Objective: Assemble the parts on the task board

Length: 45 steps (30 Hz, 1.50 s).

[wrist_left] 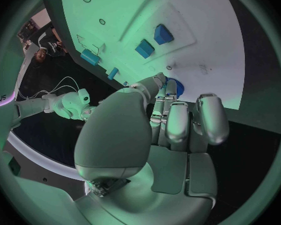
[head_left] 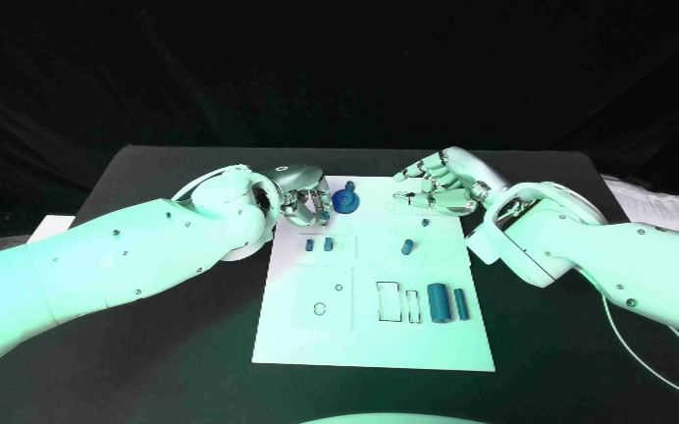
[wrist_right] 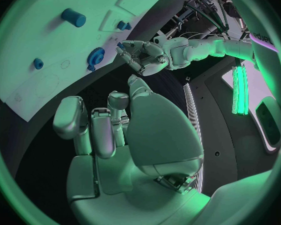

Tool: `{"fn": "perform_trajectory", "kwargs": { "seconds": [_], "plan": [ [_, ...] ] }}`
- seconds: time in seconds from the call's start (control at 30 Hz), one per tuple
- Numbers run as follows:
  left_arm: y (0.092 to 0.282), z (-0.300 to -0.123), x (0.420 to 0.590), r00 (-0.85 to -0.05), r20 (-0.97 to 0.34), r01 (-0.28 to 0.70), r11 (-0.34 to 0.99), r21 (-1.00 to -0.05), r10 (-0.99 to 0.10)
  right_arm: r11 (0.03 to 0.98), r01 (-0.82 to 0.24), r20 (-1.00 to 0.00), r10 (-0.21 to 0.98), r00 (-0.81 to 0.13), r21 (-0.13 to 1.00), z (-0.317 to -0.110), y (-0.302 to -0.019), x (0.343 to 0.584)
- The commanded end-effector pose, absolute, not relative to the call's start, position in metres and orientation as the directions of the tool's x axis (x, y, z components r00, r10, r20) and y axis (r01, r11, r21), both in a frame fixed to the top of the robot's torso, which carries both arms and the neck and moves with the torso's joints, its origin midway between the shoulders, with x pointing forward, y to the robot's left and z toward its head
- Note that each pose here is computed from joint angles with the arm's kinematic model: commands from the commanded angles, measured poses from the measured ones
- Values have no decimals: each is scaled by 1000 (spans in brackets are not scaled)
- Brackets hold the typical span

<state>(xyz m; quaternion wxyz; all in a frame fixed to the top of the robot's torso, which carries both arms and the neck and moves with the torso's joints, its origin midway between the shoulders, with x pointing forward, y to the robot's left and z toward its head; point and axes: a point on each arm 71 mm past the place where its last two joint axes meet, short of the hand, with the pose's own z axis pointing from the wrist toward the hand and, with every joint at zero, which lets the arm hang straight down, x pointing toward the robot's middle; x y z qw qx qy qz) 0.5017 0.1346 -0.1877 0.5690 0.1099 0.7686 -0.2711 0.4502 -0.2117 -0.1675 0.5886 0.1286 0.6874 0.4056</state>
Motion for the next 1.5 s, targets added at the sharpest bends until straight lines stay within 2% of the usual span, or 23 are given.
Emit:
{"fn": "perform_trajectory", "kwargs": {
  "seconds": [0.03, 0.6, 1.5],
  "plan": [
    [137, -192, 501, -373, -922, 458, 843, -283, -107, 635, -311, -706, 648, -285, 707, -168, -210, 449],
    [136, -202, 503, -383, -920, 451, 853, -263, -81, 633, -313, -706, 648, -288, 708, -168, -209, 449],
    [130, -202, 503, -373, -924, 457, 851, -258, -79, 634, -309, -706, 644, -295, 708, -169, -208, 449]
  ]
}}
